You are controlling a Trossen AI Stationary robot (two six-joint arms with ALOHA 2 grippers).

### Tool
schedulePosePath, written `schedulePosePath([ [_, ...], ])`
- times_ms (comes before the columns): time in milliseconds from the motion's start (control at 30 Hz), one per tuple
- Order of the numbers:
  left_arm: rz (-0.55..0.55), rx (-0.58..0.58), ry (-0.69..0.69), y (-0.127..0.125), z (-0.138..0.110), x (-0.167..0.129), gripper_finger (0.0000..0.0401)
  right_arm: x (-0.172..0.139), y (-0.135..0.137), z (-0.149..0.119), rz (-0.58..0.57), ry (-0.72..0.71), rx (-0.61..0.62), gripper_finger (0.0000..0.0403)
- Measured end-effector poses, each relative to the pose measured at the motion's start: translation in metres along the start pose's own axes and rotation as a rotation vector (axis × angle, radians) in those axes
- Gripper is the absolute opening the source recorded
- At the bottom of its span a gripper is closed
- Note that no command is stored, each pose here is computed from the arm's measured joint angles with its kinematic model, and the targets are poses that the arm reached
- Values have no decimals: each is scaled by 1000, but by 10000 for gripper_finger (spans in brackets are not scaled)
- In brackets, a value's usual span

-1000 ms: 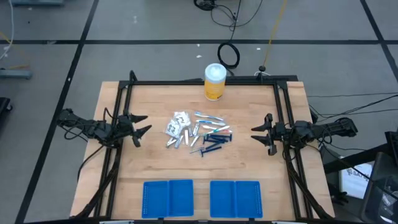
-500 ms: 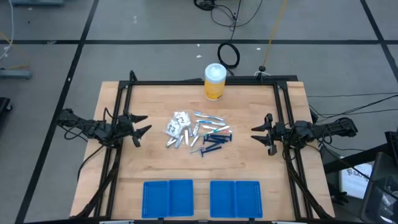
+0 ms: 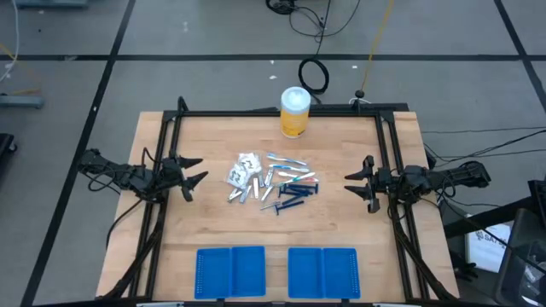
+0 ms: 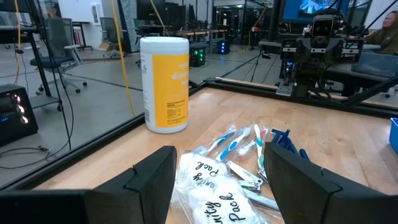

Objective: Pick & Place Travel size toiletries

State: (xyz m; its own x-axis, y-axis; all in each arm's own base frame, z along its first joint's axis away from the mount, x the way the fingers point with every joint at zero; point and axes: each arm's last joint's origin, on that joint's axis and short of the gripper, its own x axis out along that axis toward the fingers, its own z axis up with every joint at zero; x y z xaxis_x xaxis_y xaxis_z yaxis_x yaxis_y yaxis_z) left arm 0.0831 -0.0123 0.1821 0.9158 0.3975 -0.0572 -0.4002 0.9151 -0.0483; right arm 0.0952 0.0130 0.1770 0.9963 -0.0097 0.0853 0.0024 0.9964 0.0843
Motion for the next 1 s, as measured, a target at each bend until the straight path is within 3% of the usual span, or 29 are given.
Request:
schedulePosePath([
  [733,0,0,0,0,0,0,239,0,0,0,0,-5,3,139],
  [1000,0,0,0,0,0,0,239,0,0,2,3,-15,213,139],
])
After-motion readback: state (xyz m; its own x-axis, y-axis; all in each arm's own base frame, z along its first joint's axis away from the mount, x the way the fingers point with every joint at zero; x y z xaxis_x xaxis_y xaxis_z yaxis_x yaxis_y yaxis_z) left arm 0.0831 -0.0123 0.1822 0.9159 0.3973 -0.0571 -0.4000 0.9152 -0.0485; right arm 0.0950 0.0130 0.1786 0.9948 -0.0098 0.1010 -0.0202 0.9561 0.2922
